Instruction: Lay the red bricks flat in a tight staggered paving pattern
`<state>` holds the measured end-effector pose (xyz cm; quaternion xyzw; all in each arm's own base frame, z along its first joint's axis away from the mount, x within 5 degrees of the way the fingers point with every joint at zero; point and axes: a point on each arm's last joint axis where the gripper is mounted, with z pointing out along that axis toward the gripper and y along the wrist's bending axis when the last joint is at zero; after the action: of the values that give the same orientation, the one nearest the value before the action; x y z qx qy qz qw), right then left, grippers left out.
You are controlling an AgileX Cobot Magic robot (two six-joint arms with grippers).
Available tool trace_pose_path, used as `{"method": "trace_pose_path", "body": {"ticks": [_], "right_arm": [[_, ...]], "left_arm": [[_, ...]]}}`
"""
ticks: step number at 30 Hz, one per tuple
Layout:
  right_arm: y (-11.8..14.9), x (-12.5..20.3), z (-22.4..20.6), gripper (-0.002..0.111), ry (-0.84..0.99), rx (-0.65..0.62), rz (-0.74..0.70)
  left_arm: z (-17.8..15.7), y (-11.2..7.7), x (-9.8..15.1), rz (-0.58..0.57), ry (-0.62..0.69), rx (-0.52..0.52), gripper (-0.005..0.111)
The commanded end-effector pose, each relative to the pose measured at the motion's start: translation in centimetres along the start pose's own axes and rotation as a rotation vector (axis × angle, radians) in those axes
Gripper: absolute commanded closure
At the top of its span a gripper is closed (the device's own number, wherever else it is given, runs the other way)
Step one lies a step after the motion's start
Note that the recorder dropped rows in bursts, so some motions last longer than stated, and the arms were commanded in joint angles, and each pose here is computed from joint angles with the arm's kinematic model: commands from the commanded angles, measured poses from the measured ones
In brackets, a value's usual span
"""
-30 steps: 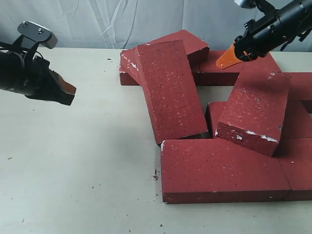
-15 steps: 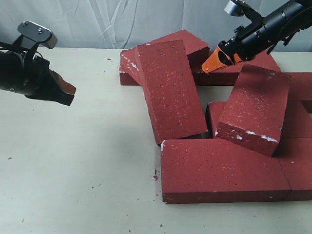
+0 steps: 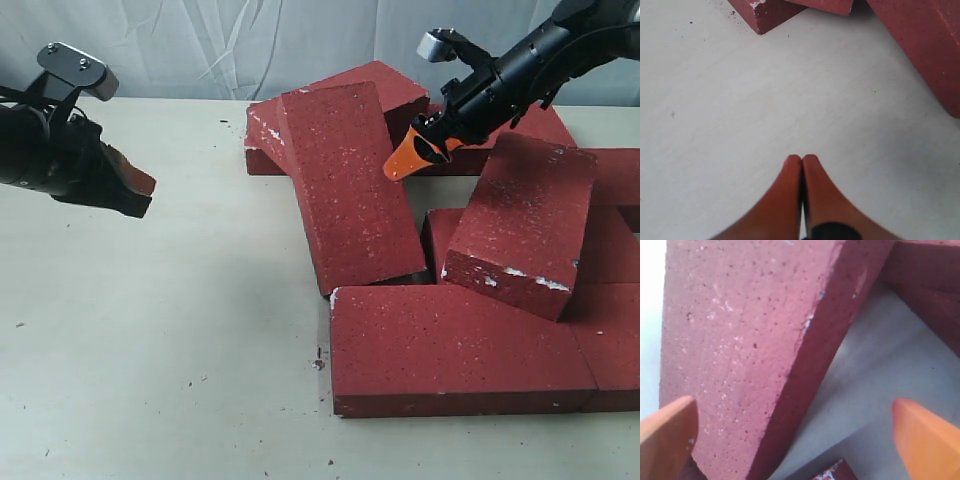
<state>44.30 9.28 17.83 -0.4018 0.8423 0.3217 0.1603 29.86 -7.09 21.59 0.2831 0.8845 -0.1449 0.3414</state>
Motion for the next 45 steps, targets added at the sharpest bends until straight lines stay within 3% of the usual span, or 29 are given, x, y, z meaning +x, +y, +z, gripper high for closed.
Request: {"method": "trace_pose_path", "body": {"ticks": [1, 25, 30, 37, 45], "right_arm": [[-0.7, 0.5, 0.9, 0.004, 0.006, -0.015, -0.013], [-0.6, 0.4, 4.5, 0.005, -0.036, -0.111, -0.075], [-0.6, 0.4, 4.5, 0.033, -0.037, -0.111, -0.079], [-0.6, 0.4, 4.5, 0.109, -0.031, -0.109, -0.082], [0.7, -0.8, 2.4, 0.108, -0.044, -0.072, -0.064]], "left_arm": [[0.0, 0.0, -0.3, 0.010, -0.012, 0.001, 0.107], [0.0, 0.0, -0.3, 0.022, -0.012, 0.001, 0.107], [0.0, 0.0, -0.3, 0.022, -0.012, 0.001, 0.107], [0.0, 0.0, -0.3, 0.022, -0.012, -0.001, 0.107], [0.0, 0.0, -0.3, 0.022, -0.013, -0.004, 0.107]]}}
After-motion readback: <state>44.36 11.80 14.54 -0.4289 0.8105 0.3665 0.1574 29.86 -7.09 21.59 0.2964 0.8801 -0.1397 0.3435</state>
